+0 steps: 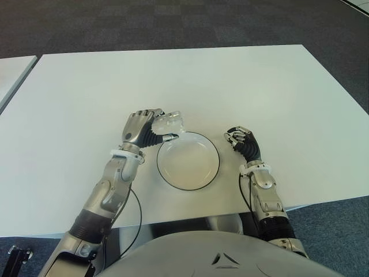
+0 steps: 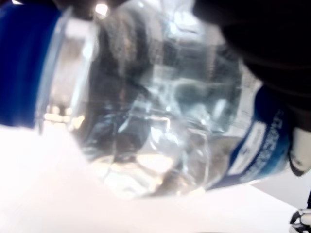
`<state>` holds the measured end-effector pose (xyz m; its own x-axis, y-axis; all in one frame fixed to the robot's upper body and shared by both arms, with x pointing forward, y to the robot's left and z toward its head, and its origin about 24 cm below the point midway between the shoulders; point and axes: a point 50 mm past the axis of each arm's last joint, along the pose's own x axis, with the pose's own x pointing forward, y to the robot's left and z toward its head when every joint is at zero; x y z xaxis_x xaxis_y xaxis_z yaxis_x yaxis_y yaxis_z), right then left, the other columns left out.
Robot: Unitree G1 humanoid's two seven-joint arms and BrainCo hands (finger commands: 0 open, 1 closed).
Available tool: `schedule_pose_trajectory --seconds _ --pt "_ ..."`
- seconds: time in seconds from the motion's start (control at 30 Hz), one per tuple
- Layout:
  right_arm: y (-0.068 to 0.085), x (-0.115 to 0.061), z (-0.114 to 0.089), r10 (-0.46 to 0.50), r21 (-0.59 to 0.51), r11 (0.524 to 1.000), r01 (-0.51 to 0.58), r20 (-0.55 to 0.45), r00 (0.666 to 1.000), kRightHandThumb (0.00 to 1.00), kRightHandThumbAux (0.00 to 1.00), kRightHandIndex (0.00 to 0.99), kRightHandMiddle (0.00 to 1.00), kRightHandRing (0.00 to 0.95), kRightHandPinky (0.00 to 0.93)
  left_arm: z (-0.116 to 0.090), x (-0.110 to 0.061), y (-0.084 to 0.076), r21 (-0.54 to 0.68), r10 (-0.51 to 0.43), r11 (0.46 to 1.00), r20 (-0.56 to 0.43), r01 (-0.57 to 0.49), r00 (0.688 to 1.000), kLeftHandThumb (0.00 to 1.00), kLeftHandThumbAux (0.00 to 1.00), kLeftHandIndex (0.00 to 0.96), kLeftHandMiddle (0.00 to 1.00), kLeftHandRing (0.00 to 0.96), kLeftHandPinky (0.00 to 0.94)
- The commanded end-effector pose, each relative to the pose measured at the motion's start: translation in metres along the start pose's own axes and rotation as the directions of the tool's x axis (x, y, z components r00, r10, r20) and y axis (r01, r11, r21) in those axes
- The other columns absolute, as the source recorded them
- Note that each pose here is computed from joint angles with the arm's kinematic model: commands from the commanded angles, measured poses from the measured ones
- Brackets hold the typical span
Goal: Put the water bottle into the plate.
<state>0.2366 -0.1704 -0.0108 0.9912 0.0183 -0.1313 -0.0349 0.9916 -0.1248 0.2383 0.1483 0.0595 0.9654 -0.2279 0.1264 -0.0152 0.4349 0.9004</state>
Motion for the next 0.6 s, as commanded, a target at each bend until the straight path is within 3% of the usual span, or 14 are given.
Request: schedule_pose_trajectory --seconds 0.03,0.17,0.2,0.3,0.47,0.6 --pt "0.002 -0.007 -0.014 0.011 0.002 1.000 -0.010 -0.071 0.997 0.697 0.733 0.436 0.765 0.759 0.751 0.017 0.009 -0.007 0.017 -0.057 0.998 0.078 0.055 0.995 0.853 0.668 0.401 0.526 0.775 0.229" --pt "0.001 -0.007 -0.014 0.015 0.002 1.000 -0.015 -0.067 0.998 0.697 0.733 0.436 0.765 0.759 0.755 0.026 0.013 -0.020 0.039 -0.127 0.992 0.112 0.124 0.986 0.853 0.667 0.402 0.529 0.783 0.357" --pt "0.001 -0.007 -0.014 0.015 0.003 1.000 -0.015 -0.065 0.998 0.697 0.733 0.436 0.767 0.760 0.759 0.028 0.014 -0.024 0.045 -0.148 0.989 0.120 0.144 0.982 0.853 0.668 0.401 0.530 0.791 0.503" --pt "0.001 -0.007 -0.014 0.015 0.001 1.000 -0.015 -0.065 0.998 0.697 0.733 0.436 0.768 0.762 0.761 0.031 0.016 -0.030 0.051 -0.186 0.982 0.130 0.180 0.974 0.852 0.668 0.400 0.530 0.804 0.665" --pt "0.001 -0.007 -0.014 0.015 0.000 1.000 -0.015 -0.070 0.997 0.697 0.733 0.436 0.768 0.762 0.757 0.033 0.019 -0.041 0.049 -0.233 0.972 0.140 0.228 0.962 0.852 0.668 0.399 0.531 0.811 0.742" --pt "0.000 -0.006 -0.015 0.016 0.006 1.000 -0.015 -0.076 0.997 0.697 0.733 0.436 0.764 0.758 0.744 0.028 0.021 -0.071 0.057 -0.322 0.947 0.146 0.317 0.935 0.851 0.669 0.398 0.531 0.819 0.767"
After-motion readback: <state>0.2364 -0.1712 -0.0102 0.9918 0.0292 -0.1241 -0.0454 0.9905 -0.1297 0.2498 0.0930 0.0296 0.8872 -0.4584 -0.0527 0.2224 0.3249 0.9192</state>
